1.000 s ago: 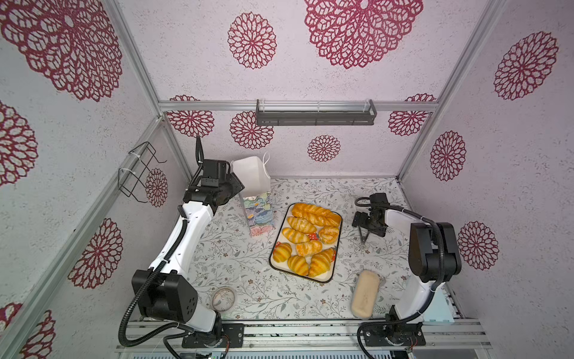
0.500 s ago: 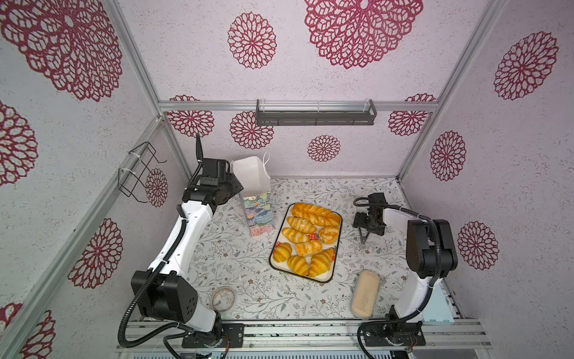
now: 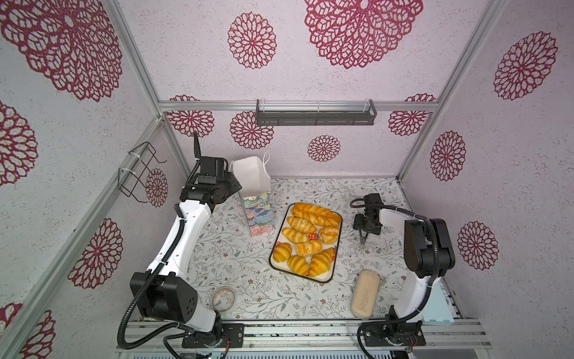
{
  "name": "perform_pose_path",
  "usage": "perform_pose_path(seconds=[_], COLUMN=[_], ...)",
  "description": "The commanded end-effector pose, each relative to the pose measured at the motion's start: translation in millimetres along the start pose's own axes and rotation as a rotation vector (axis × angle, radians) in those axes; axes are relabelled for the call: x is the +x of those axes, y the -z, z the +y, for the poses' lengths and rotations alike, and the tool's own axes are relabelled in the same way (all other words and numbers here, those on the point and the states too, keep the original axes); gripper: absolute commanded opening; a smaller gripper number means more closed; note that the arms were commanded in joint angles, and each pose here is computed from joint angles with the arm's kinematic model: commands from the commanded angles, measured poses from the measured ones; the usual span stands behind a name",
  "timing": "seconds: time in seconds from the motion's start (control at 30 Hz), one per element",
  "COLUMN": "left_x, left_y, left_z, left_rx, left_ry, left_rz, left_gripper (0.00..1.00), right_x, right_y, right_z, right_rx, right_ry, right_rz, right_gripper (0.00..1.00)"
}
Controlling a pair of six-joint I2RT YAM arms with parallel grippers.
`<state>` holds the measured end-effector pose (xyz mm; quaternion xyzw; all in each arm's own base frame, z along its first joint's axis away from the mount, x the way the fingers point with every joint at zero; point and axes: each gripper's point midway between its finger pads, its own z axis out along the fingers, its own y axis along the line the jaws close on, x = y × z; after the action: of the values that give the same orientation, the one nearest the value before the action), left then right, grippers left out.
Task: Pack bread into a paper bag
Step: Pick up the pair of food tongs from the top-right of the table.
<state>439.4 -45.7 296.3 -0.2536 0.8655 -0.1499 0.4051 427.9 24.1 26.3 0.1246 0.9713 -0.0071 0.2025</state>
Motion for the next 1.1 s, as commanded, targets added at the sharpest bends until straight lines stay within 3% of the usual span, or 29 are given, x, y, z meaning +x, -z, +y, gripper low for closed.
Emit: perform_pose_path(seconds=[0.0, 0.33, 0.77, 1.07], left_x=[-10, -19, -50, -59], left_y=[13, 18, 17, 18], left_z=[-2, -5, -5, -19], left_rx=[0.006, 0.011, 0.075, 0.111], left_ry=[-0.010, -0.019, 0.006, -0.054], left_rz=[-0.029, -0.050, -0.054, -0.036], left_gripper=[0.50, 0.57, 0.57, 0.58], right_x=[-5, -12, -19, -23], right_y=[12, 32, 65, 85], right_z=[-6, -7, -4, 0], right_rx=[0.032, 0.025, -0.007, -0.029], right_ry=[0.007, -0.003, -0.013, -0.011], right_rz=[-0.024, -0.076, -0.136, -0.166], right_gripper=[0.66, 0.39, 0.35, 0.35])
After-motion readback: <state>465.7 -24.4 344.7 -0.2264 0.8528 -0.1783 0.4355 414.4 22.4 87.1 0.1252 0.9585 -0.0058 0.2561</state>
